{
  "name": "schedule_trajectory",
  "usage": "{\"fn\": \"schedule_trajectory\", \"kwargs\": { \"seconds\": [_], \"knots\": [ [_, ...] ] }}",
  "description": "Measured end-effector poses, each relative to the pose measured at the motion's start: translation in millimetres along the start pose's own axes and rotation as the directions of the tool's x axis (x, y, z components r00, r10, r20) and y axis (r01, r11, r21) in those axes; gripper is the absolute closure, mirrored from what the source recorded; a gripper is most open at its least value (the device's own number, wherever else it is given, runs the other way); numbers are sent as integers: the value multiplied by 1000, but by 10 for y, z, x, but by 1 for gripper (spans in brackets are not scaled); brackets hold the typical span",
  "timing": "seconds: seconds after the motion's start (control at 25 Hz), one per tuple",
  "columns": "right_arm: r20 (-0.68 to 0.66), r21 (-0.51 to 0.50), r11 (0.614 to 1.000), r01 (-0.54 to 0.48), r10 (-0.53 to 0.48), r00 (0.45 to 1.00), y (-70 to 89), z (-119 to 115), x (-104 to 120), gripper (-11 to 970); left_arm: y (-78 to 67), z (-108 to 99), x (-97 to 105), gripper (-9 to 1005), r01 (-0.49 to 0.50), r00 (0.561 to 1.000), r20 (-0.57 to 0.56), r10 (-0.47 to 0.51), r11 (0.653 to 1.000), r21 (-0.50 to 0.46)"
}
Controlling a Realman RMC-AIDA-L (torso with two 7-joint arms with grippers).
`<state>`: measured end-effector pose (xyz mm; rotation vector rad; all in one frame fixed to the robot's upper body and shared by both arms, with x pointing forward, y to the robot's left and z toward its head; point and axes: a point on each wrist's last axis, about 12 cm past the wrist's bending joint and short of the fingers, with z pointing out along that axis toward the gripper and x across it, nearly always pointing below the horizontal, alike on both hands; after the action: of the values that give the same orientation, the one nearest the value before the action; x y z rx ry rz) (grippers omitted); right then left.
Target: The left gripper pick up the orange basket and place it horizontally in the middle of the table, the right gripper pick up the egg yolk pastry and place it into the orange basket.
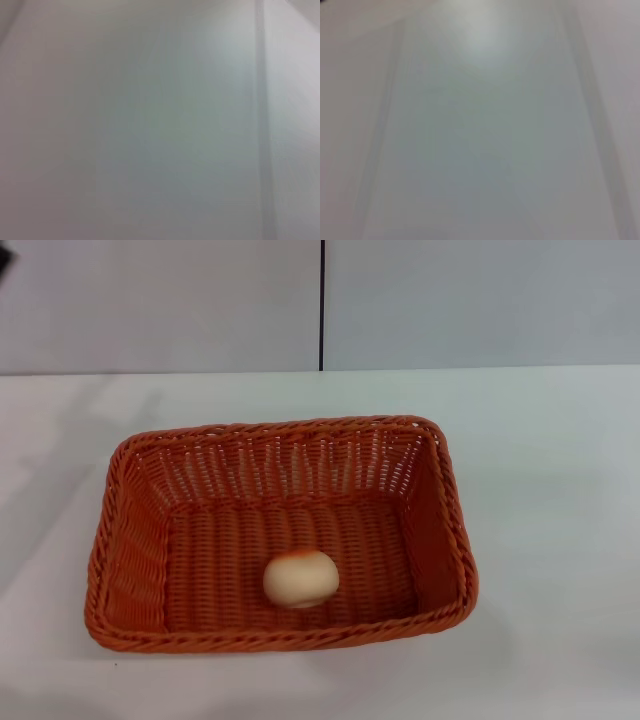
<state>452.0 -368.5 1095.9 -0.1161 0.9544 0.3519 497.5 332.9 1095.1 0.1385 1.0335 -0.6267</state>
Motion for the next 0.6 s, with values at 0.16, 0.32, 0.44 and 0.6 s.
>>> {"fn": "schedule_trajectory", "kwargs": {
  "seconds": [0.16, 0.32, 0.44, 0.6],
  "knots": [
    [57, 227, 968, 105, -121, 991, 7, -337, -32, 332, 20, -131, 25, 211, -109, 991, 57, 119, 981, -162],
    [58, 376, 915, 145, -179, 982, 24, -512, -32, 332, 41, -208, 47, 212, -159, 980, 72, 186, 946, -284],
    [54, 436, 888, 145, -187, 981, 31, -579, -25, 332, 54, -223, 51, 212, -168, 977, 71, 199, 935, -314],
    [56, 471, 869, 152, -202, 978, 18, -618, -40, 332, 72, -228, 66, 212, -167, 979, 57, 196, 929, -329]
  ]
}}
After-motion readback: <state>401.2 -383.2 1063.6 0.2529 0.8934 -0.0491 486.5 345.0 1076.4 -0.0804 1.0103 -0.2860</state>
